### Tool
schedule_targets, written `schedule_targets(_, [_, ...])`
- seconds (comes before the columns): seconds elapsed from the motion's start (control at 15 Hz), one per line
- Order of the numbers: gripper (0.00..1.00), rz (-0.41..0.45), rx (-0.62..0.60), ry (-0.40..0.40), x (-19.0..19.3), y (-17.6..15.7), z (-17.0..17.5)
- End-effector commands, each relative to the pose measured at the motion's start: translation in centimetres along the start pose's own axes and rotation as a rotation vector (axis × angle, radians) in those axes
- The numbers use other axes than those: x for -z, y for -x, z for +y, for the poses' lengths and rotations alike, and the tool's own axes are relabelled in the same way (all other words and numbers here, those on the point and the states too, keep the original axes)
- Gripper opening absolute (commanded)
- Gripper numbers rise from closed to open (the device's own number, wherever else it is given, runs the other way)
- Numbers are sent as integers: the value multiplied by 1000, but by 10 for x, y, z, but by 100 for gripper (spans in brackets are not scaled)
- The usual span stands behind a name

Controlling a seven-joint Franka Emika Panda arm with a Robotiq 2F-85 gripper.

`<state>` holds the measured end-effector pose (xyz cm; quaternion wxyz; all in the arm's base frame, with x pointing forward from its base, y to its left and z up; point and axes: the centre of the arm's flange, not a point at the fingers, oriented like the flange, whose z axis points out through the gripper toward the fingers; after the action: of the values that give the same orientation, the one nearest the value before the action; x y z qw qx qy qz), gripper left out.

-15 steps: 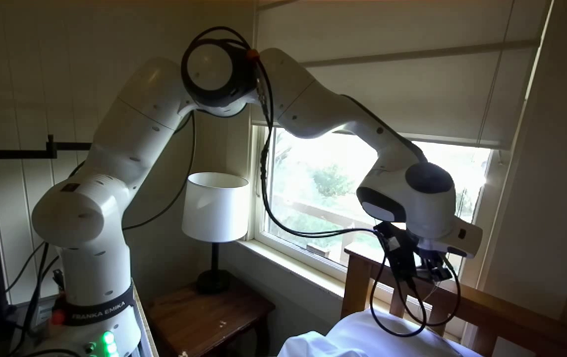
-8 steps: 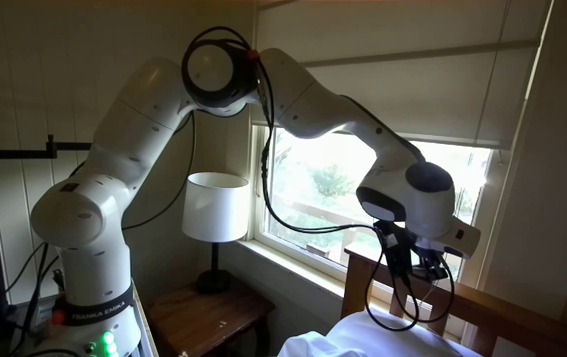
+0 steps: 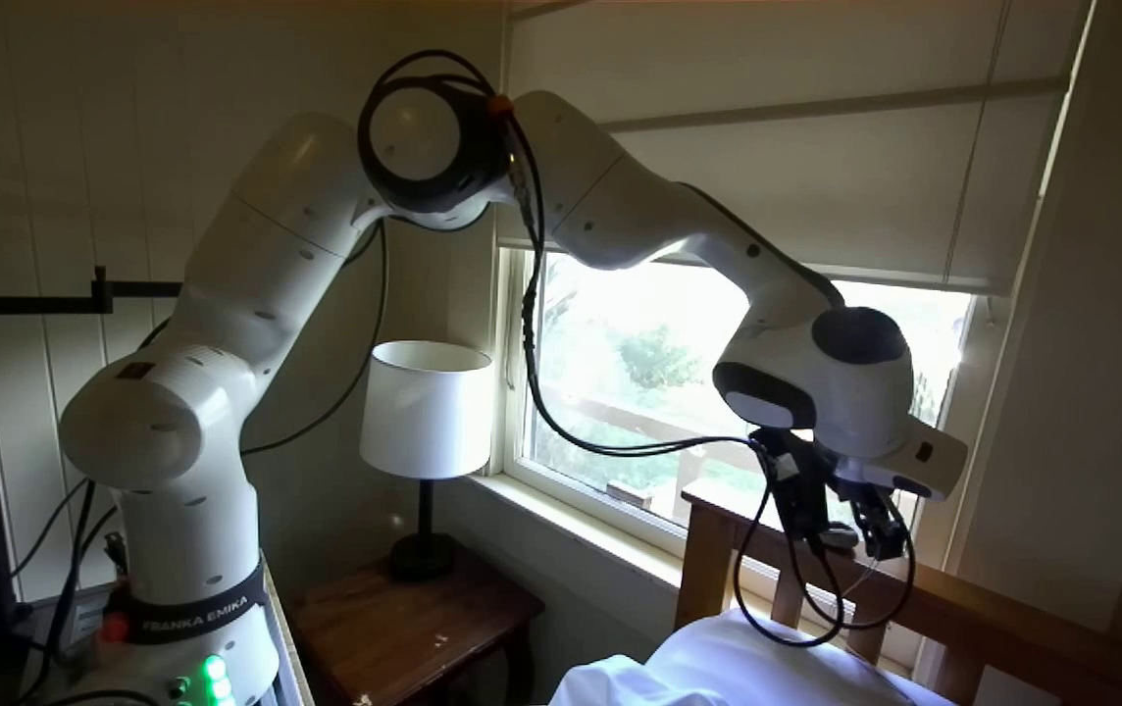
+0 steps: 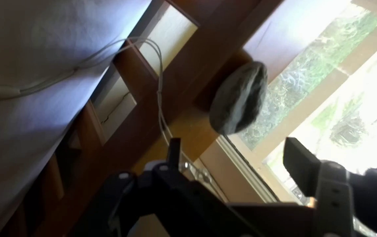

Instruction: Place the white object from the windowsill on the headboard.

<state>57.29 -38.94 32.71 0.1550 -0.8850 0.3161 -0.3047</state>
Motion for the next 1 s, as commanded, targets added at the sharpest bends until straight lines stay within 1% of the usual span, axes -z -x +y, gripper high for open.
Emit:
schedule_targets(0.0, [100, 56, 34, 9, 26, -36, -4])
schedule_targets(0.13, [100, 53, 120, -1, 44, -45, -7])
schedule_targets(0.33, [100, 47, 300, -30, 71, -51, -11])
schedule_targets(0.47, [100, 52, 384, -75, 92, -56, -12])
schedule_targets(0.6, [100, 51, 431, -143, 113, -60, -8])
schedule_targets(0.73, [100, 49, 448, -220, 134, -64, -2])
schedule_targets(0.93, [100, 77, 437, -315, 167, -66, 14])
